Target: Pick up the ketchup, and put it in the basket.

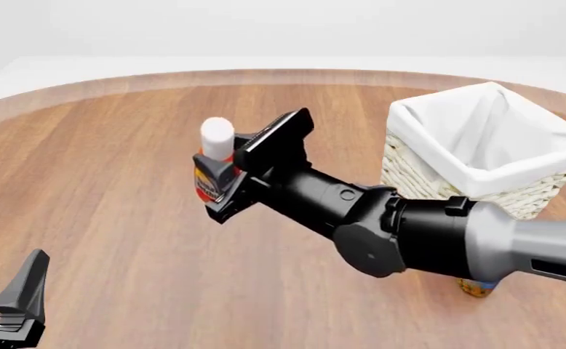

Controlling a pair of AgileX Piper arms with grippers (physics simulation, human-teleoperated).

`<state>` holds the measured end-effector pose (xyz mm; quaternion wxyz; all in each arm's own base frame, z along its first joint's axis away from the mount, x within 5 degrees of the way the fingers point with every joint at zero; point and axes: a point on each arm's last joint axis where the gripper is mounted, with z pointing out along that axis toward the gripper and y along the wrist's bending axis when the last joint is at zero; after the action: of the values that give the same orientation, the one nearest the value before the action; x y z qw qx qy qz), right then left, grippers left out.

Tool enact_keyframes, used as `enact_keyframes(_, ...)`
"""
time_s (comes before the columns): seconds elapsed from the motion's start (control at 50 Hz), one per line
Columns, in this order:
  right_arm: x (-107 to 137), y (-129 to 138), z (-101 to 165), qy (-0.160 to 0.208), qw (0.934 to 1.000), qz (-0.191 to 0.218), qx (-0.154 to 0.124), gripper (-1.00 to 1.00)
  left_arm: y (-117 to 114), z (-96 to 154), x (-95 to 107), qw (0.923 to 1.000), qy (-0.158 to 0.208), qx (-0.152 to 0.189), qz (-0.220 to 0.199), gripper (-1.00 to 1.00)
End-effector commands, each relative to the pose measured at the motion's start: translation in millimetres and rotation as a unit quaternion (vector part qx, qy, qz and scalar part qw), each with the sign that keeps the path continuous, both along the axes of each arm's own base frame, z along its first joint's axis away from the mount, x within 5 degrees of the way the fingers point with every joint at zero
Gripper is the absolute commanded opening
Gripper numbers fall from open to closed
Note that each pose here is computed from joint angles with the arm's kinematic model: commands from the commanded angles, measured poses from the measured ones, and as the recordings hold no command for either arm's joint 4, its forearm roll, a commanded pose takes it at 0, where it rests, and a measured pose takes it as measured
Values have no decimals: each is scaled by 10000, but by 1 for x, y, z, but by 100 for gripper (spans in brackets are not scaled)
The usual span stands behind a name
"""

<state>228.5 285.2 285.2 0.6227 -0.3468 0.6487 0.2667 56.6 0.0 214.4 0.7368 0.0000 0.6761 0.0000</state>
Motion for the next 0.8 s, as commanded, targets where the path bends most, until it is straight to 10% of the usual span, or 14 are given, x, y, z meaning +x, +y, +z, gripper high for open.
enact_keyframes(0.02,13,-16,6,-113,9995,-276,102,-100,0,0,0,10000,0,0,0,100)
enact_keyframes(0.8,40,-88,36,-416,9888,-1303,598,-100,0,0,0,10000,0,0,0,100)
